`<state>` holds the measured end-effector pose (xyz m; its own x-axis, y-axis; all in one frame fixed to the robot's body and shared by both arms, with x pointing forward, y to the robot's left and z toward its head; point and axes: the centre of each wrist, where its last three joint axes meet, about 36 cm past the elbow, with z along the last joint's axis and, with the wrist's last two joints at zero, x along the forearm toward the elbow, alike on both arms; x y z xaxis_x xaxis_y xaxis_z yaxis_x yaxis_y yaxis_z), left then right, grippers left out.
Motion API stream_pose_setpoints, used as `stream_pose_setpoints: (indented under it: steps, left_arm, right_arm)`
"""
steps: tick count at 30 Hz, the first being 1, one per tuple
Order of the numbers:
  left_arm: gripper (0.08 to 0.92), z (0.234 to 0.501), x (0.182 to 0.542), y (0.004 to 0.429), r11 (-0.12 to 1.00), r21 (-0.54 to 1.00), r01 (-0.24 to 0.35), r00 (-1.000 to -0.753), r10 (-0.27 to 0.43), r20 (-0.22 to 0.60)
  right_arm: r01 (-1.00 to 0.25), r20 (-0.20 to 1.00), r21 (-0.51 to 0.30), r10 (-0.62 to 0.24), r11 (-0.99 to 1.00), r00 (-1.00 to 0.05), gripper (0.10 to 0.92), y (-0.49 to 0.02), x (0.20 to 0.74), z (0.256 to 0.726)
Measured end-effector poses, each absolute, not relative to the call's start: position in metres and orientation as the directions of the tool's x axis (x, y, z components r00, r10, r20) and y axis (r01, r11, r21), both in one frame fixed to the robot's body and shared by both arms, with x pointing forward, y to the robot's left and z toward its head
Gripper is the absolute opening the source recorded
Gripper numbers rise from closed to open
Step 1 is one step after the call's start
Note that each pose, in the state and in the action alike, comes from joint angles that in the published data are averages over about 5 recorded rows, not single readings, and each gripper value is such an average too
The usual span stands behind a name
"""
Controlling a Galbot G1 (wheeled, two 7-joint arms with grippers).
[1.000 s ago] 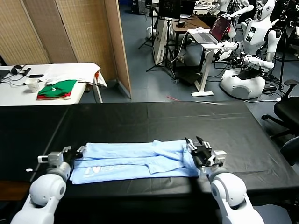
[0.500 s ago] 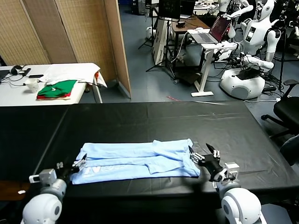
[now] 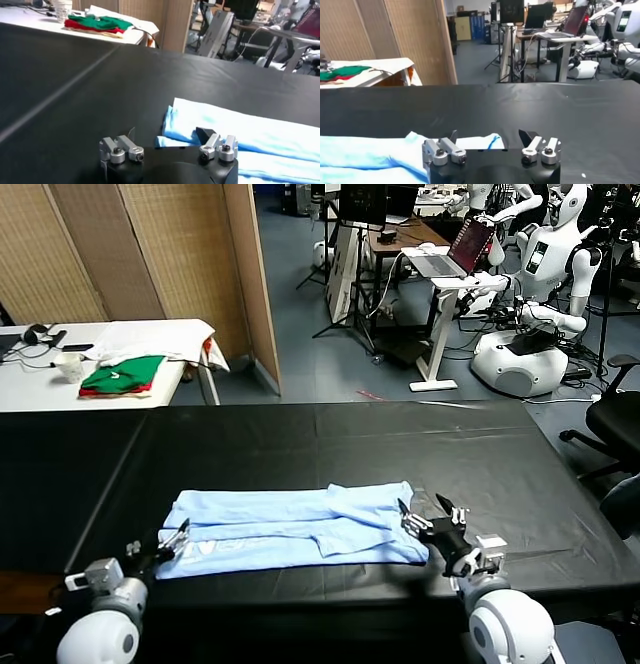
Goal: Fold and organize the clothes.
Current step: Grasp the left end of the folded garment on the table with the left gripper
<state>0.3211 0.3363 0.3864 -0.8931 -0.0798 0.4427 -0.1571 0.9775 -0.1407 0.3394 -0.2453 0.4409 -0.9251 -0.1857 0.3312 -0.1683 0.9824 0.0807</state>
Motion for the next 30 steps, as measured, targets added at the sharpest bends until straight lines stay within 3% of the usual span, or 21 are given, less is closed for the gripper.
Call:
stream_pose_setpoints:
  steps: [4, 9, 12, 20, 30]
  left_arm:
    - [0.627, 0.384, 0.318, 0.333, 0.977, -0.142, -0.158, -0.893, -0.080, 0.444]
    - [0.335, 0.381, 0.316, 0.327, 0.975, -0.159, -0.155, -0.893, -0.069, 0.445]
    - [0.222, 0.380, 0.316, 0.323, 0.972, -0.180, -0.150, -0.894, -0.055, 0.445]
    - [0.171, 0.378, 0.321, 0.321, 0.986, -0.110, -0.123, -0.893, -0.062, 0.446]
    - [0.171, 0.391, 0.313, 0.369, 0.944, 0.314, -0.103, -0.901, -0.222, 0.373]
  right_arm:
    - [-0.167, 0.333, 0.085, -0.186, 0.982, -0.924, 0.907, -0.243, 0.340, 0.439]
    - [-0.165, 0.333, 0.083, -0.184, 0.983, -0.925, 0.907, -0.243, 0.342, 0.437]
    - [-0.165, 0.333, 0.081, -0.183, 0.983, -0.925, 0.907, -0.243, 0.343, 0.435]
    - [-0.159, 0.331, 0.079, -0.176, 0.984, -0.927, 0.907, -0.244, 0.344, 0.435]
    - [-0.146, 0.333, 0.084, -0.166, 0.986, -0.928, 0.907, -0.246, 0.343, 0.435]
